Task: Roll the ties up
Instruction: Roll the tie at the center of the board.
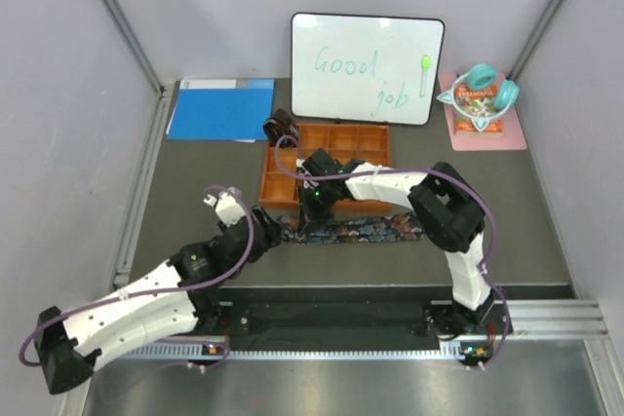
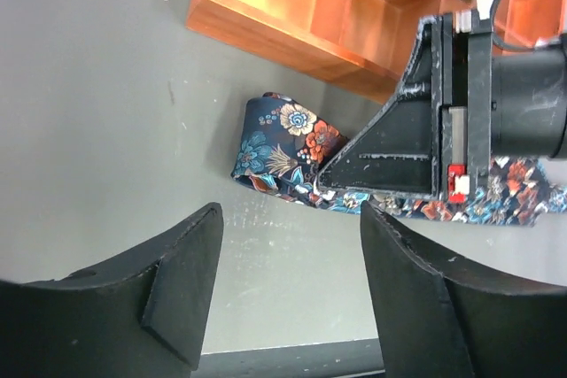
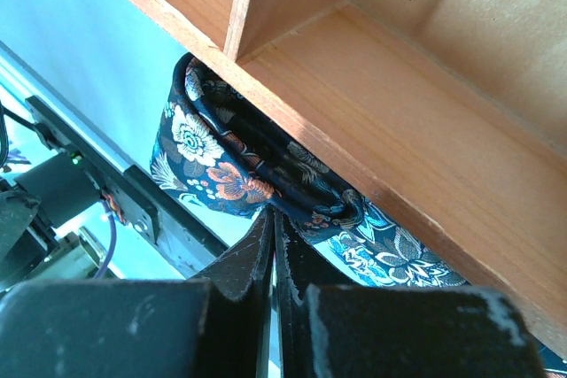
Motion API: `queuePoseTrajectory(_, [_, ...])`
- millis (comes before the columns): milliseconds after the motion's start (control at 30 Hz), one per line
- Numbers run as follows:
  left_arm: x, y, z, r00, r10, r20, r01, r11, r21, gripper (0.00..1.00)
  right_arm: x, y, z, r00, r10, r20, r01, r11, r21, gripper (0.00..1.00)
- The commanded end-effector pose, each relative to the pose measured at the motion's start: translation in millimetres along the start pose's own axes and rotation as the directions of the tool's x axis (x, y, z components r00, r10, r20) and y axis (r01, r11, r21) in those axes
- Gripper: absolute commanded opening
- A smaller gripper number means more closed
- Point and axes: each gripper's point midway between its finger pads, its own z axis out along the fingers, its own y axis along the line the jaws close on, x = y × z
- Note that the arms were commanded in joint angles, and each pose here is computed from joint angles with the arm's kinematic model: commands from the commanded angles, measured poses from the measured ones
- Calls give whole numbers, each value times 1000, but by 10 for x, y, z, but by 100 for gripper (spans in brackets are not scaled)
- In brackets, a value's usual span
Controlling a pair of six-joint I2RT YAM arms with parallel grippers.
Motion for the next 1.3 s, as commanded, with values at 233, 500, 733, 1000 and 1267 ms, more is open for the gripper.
queuePoseTrajectory(233, [142,-212,367,992,86,-94,-79,994,71,71,-173,85,-157,997,-36,67,36,999,-4,0])
queuePoseTrajectory(500, [149,-76,543,991,60,-117,-53,997,61,71,-170,94,-153,997,-35,64,35,999,-10,0])
queuePoseTrajectory(733, [293,128,684,985,62,-163,-57,998,32,66,-178,107,-125,998,-32,60,33,999,-20,0])
queuePoseTrajectory(1000, [405,137,772,986,53,-159,-40,996,84,61,-173,102,-113,998,-28,54,29,999,-19,0])
queuePoseTrajectory(1267, [397,198,776,991,51,-120,-40,995,95,40,-171,91,-91,998,-28,48,29,999,-18,0])
